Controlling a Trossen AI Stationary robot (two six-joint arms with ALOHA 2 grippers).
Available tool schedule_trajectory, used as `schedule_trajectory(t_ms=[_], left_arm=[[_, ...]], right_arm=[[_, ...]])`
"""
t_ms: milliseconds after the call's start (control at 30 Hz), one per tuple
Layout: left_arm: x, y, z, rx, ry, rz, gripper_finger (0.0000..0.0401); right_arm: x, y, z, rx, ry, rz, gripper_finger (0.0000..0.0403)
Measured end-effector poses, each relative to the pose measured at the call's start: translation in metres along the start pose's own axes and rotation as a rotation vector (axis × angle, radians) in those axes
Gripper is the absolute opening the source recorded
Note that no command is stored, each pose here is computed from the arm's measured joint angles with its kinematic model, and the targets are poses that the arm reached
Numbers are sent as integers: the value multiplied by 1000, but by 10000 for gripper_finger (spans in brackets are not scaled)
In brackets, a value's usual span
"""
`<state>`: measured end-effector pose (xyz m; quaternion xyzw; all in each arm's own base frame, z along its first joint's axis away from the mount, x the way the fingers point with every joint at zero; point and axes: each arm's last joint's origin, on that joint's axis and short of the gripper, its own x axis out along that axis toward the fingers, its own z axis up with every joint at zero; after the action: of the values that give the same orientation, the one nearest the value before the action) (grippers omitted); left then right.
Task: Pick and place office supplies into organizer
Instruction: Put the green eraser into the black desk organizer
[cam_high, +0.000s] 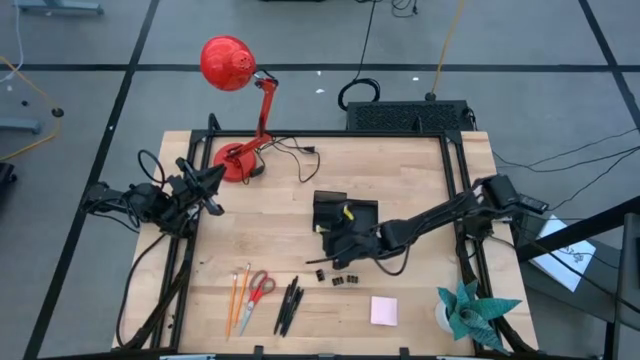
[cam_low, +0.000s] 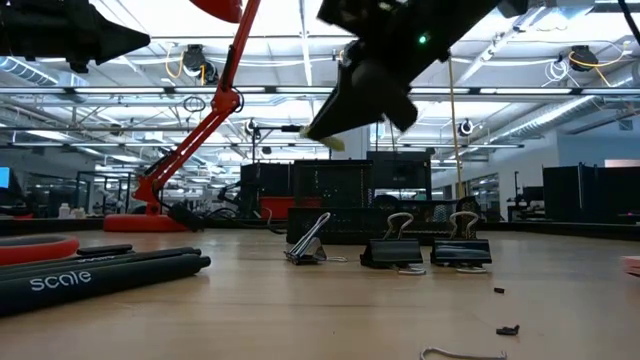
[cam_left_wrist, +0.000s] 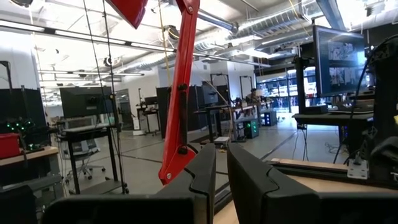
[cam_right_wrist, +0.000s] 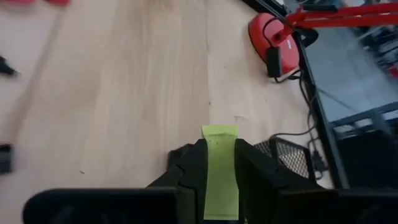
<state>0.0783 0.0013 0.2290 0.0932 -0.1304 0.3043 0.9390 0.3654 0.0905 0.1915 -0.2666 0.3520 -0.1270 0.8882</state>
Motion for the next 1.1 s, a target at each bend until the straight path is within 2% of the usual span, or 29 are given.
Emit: schedule_trajectory(t_ms=[200, 500, 1100], left_arm=[[0, 0, 0, 2, 1, -1, 47], [0, 0, 0, 2, 1, -1, 47], [0, 0, 0, 1, 1, -1, 47]], right_arm=[[17, 8, -5, -24, 48, -11, 63], [36, 2, -20, 29, 137, -26, 63], [38, 2, -39, 49, 232, -45, 63]])
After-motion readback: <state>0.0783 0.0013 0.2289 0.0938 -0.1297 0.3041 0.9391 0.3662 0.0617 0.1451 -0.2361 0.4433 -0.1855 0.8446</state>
